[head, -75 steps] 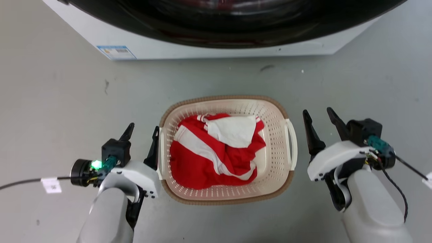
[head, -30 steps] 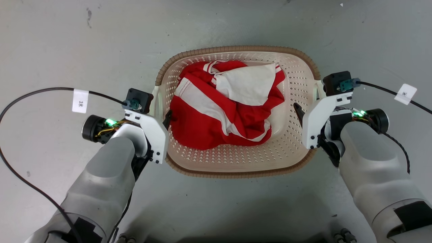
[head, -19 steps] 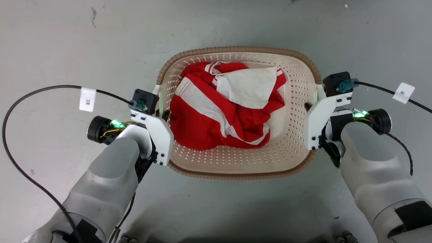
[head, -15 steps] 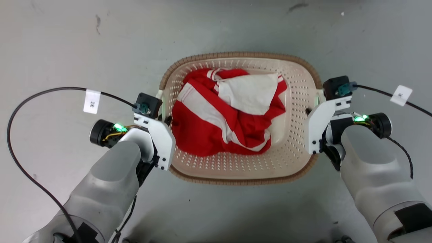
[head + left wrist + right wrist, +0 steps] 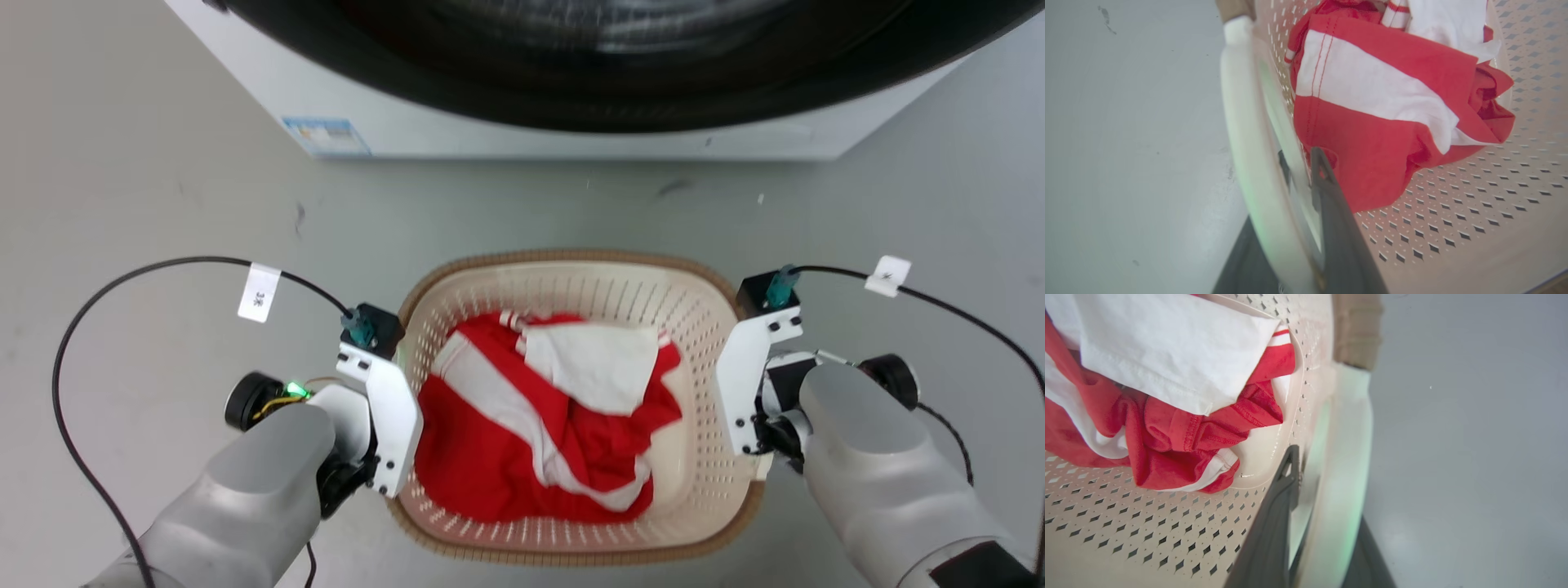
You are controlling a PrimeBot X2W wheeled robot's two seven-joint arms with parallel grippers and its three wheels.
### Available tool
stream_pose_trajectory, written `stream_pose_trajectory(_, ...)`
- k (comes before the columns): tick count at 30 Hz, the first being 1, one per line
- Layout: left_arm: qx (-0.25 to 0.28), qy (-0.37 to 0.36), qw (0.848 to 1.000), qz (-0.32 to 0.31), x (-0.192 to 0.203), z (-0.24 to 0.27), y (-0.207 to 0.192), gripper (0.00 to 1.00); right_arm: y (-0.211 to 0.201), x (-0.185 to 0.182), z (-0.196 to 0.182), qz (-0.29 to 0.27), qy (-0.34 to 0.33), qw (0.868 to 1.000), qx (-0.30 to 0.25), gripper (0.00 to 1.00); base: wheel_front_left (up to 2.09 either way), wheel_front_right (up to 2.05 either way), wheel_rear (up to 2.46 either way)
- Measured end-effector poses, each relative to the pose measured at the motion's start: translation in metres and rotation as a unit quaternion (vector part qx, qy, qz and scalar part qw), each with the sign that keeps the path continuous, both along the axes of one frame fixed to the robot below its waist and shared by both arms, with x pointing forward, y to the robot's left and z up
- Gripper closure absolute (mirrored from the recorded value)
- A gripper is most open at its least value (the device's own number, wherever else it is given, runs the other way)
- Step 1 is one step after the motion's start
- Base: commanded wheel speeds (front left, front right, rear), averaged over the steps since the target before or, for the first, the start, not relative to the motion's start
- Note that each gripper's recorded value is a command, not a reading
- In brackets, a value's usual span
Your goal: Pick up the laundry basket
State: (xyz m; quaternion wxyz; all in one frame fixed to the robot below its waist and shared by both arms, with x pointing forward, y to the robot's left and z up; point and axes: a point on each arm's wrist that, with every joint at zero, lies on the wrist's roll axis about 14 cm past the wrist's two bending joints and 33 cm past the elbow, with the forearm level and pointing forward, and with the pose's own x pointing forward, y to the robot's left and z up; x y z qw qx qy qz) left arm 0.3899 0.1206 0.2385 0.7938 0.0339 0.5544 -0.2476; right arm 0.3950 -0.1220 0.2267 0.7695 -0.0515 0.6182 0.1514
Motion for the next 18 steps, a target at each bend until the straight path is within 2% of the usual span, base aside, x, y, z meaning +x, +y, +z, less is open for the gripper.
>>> stream_pose_trajectory(9,0.004,0.004,1.0,-0.012,-0.012,0.072,0.009,1.0,0.007,-0.009,0.08,0.003,0.004,1.0,0.004,1.0,0.0,0.0,0.0)
stream_pose_trajectory(18,-0.001,0.006,1.0,-0.024,-0.025,0.122,0.006,1.0,0.001,-0.024,0.131,0.0,0.0,1.0,-0.006,1.0,0.0,0.0,0.0)
